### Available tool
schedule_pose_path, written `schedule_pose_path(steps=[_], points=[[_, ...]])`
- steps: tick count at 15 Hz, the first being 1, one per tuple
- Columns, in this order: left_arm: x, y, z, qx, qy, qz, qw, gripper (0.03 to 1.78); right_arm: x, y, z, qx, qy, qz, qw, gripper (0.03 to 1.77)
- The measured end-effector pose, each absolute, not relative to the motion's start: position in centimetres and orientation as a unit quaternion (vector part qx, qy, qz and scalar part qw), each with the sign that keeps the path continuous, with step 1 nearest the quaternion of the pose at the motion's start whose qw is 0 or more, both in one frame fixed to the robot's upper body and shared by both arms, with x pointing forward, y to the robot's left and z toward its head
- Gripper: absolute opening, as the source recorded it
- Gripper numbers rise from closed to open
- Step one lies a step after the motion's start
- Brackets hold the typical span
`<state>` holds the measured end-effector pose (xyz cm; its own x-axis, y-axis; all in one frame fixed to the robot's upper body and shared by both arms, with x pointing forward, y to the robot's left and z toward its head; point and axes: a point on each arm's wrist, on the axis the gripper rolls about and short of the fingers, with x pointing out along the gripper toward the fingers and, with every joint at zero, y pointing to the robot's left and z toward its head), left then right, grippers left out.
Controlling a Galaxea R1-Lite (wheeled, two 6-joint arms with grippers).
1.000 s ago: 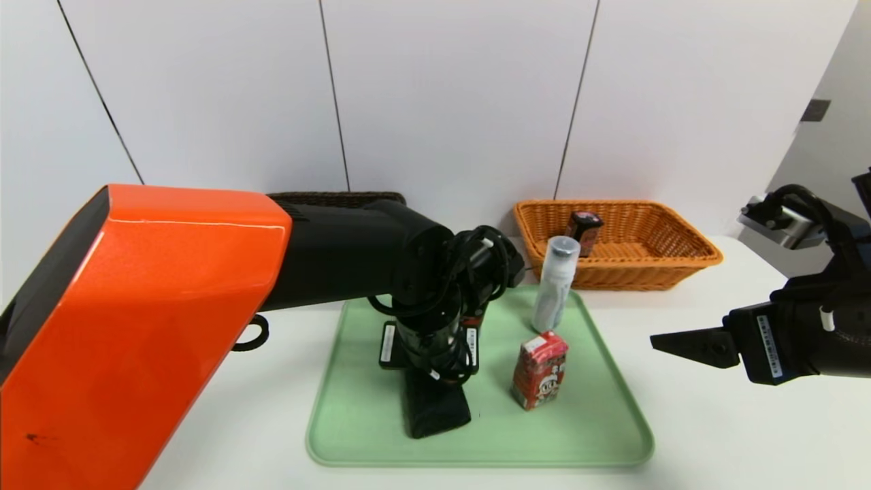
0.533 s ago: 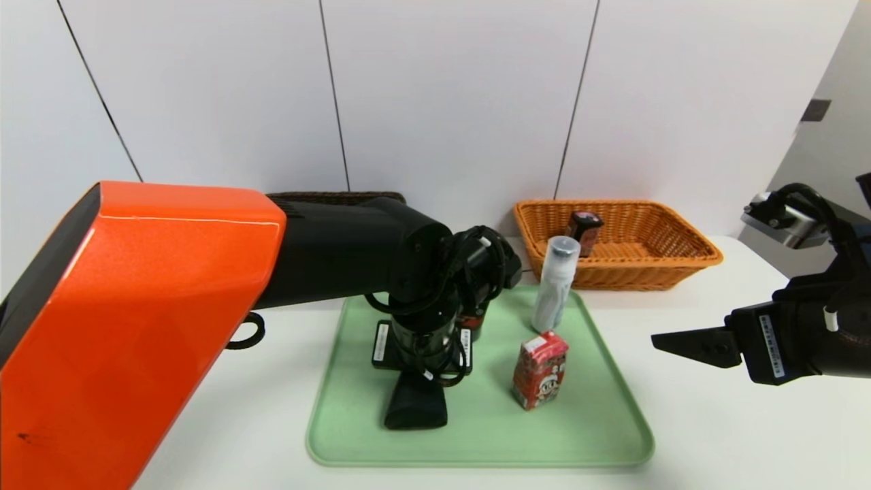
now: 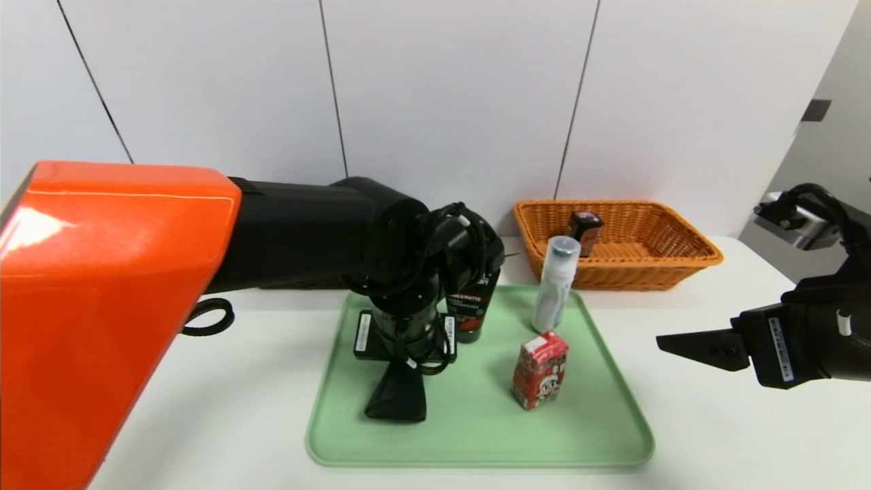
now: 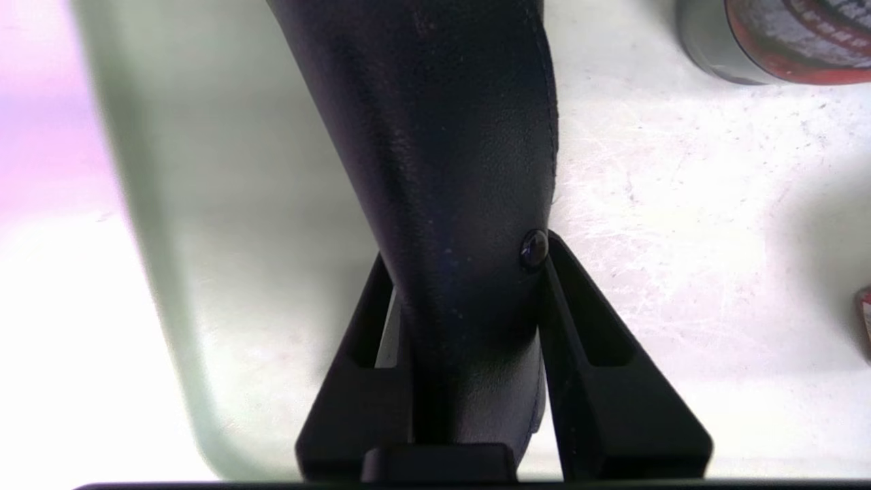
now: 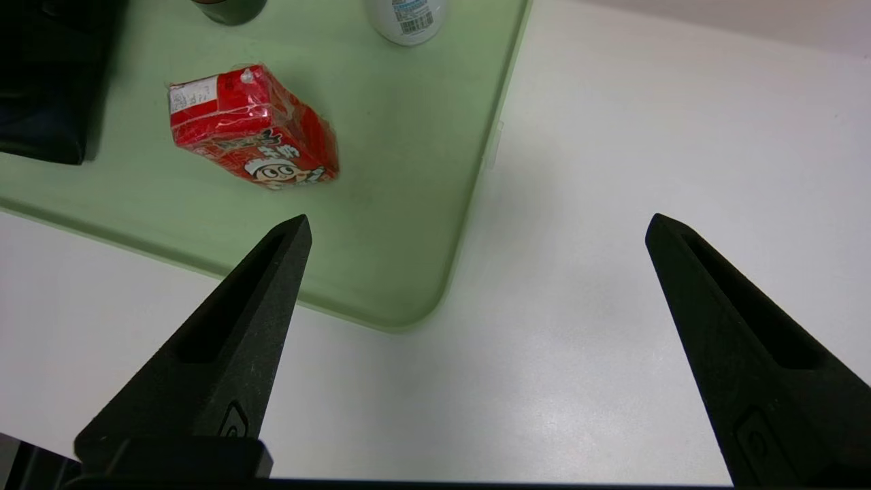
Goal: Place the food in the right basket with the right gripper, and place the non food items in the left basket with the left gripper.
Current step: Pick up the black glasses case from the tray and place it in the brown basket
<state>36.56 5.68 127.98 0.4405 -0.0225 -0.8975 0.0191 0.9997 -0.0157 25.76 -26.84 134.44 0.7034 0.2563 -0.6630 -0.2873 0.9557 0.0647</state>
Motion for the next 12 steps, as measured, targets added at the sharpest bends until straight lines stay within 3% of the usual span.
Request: schedule_pose_path(steps=[7, 12], points=[[35.2, 10.1, 133.7, -0.039, 0.498, -0.004, 0.866, 0.49, 25.7, -26.9, 134.8, -0.020, 0.349, 0.148, 0.925, 1.69], [32.3, 13.2, 139.0, -0.048, 0.438, -0.027, 0.897, 0.48, 25.5, -27.0, 135.0, -0.020, 0.343, 0.147, 0.927, 1.69]])
